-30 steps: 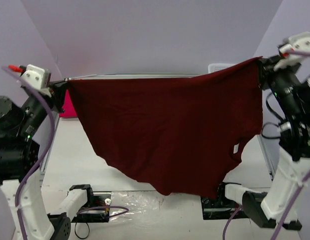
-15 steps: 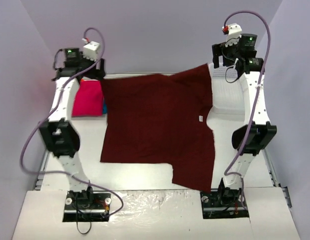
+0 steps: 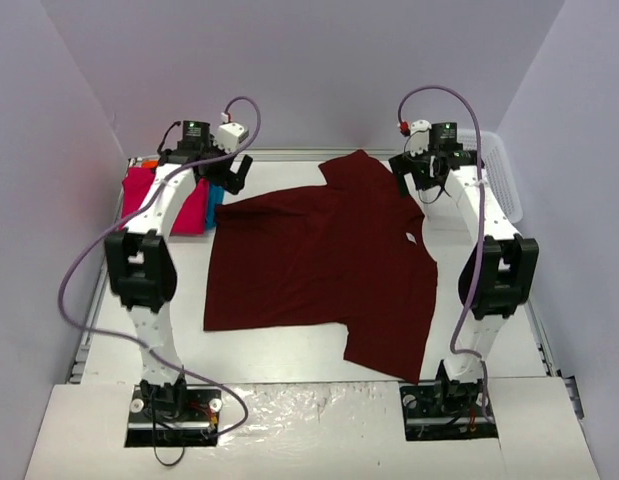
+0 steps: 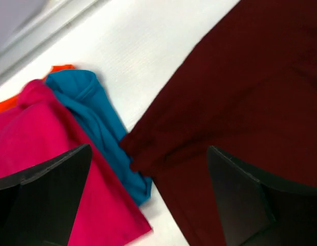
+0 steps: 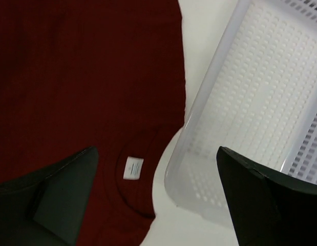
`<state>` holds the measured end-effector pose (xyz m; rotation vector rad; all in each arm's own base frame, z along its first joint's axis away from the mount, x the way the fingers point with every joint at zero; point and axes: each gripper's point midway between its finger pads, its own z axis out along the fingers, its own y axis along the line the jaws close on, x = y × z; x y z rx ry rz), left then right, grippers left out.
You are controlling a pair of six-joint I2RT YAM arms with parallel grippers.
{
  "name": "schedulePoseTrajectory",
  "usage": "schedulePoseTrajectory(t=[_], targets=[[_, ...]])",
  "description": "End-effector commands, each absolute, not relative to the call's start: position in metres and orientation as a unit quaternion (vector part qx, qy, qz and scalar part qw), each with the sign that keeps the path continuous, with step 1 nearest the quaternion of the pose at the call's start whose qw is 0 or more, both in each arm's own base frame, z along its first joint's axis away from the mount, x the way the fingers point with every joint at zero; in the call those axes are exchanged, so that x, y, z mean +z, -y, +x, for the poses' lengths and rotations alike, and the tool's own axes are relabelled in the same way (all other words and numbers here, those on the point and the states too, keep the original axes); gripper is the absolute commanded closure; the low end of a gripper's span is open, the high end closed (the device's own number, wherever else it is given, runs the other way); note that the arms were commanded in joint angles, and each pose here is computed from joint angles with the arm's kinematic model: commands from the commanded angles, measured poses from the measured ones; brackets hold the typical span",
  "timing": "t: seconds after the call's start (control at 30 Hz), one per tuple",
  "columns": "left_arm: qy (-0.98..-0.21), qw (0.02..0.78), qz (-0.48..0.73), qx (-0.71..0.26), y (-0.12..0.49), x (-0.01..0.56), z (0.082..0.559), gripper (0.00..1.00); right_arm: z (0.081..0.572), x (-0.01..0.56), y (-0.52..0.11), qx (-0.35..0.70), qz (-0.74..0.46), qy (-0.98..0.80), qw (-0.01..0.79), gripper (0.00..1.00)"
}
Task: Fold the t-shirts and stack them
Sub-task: Flatten out the tshirt
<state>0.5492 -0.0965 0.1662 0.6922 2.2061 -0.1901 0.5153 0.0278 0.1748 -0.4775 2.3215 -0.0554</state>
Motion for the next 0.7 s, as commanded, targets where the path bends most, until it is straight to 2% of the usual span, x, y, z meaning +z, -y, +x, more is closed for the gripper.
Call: schedulePoseTrajectory(t=[0.0, 0.1, 0.13, 0.17, 0.2, 0.23, 0.3, 0.33, 0.57, 0.67], targets=[[-0.796, 0.534, 0.281, -0.040, 0.095, 0.300, 0.521, 0.06, 0.489, 0.241, -0.031, -0.012, -0.199, -0.874, 0.444, 0.04], [-0.795, 0.539, 0.274, -0.046, 0.093, 0.307, 0.489, 0.06, 0.473, 0.236, -0.039, 0.009, -0.205, -0.875, 0.439, 0.18], [-0.788, 0.551, 0.270, -0.048, 0.091, 0.319, 0.469, 0.06, 0.467, 0.231, -0.051, 0.030, -0.217, -0.874, 0.434, 0.44], [-0.797, 0.539, 0.270, -0.051, 0.091, 0.306, 0.466, 0.06, 0.466, 0.229, -0.051, 0.031, -0.217, -0.875, 0.431, 0.44], [-0.798, 0.535, 0.270, -0.055, 0.092, 0.305, 0.459, 0.06, 0.465, 0.227, -0.055, 0.034, -0.220, -0.875, 0.430, 0.58], [-0.795, 0.540, 0.269, -0.055, 0.091, 0.311, 0.448, 0.06, 0.464, 0.225, -0.058, 0.038, -0.222, -0.875, 0.428, 0.81], [-0.808, 0.517, 0.277, -0.063, 0.090, 0.294, 0.431, 0.06, 0.465, 0.219, -0.070, 0.045, -0.235, -0.875, 0.421, 0.96], [-0.805, 0.521, 0.277, -0.060, 0.089, 0.299, 0.421, 0.06, 0.466, 0.216, -0.078, 0.049, -0.241, -0.874, 0.418, 1.00], [-0.816, 0.513, 0.264, -0.044, 0.076, 0.272, 0.382, 0.06, 0.497, 0.185, -0.118, 0.084, -0.263, -0.880, 0.388, 1.00], [-0.822, 0.510, 0.251, -0.040, 0.072, 0.260, 0.376, 0.06, 0.516, 0.153, -0.136, 0.097, -0.265, -0.889, 0.361, 1.00]])
